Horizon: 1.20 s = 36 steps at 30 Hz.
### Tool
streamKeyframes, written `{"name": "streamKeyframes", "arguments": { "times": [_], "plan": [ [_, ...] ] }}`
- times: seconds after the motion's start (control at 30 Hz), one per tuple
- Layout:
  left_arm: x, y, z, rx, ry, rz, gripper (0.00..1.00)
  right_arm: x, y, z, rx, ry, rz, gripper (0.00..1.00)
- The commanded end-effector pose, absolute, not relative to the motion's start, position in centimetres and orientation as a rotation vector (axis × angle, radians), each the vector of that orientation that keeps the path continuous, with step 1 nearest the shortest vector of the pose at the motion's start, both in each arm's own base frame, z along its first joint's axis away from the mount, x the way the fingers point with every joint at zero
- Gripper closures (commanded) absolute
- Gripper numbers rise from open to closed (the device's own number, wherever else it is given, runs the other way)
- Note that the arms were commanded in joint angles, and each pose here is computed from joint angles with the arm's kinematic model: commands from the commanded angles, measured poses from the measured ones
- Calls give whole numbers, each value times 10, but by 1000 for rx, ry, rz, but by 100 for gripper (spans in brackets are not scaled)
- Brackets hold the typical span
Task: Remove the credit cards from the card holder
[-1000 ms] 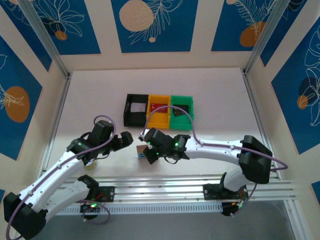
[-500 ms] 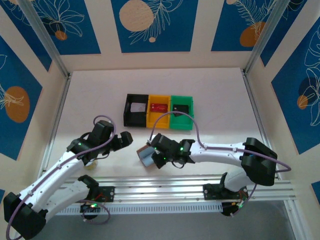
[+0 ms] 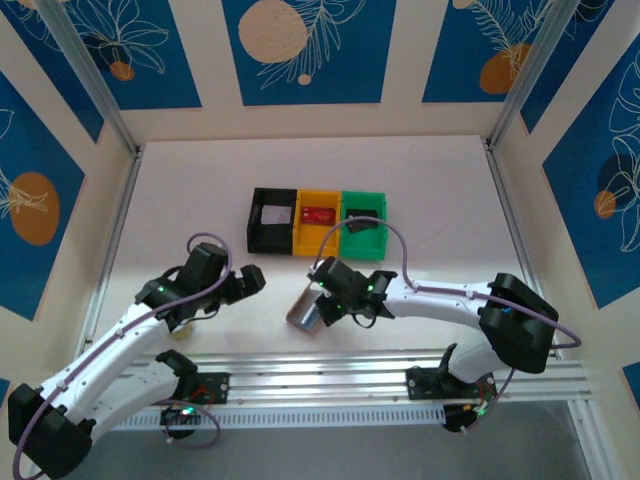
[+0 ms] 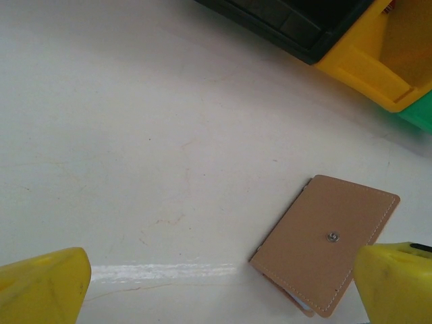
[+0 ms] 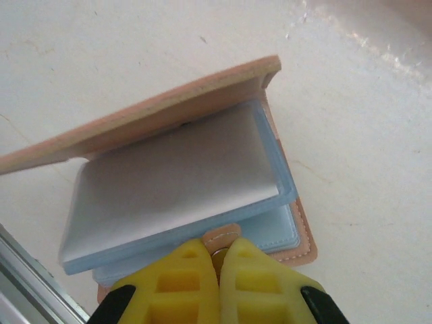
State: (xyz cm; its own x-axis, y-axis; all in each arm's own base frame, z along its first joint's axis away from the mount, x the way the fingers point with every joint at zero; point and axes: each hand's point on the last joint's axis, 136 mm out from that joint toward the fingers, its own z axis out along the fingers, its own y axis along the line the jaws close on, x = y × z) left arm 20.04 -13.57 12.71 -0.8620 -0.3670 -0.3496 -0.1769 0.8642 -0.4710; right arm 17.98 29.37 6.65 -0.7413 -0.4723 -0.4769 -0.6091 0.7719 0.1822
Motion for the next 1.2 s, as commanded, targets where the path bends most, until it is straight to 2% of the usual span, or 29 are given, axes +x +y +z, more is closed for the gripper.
{"name": "streamKeyframes", "arguments": {
  "times": [0.0,0.3,0.8,1.17],
  "plan": [
    [194,-137,121,-420,2612,-625,0,193,312,95,-839,2483,500,100],
    [190,-137,114,-471,2606,-660,1,200,335,97,-870,2472,537,100],
    [187,-149,99,-492,2620,-716,3,206,288,64,-747,2580,478,100],
    [187,-162,97,-460,2636,-724,3,215,304,96,-841,2500,502,100]
  ]
}}
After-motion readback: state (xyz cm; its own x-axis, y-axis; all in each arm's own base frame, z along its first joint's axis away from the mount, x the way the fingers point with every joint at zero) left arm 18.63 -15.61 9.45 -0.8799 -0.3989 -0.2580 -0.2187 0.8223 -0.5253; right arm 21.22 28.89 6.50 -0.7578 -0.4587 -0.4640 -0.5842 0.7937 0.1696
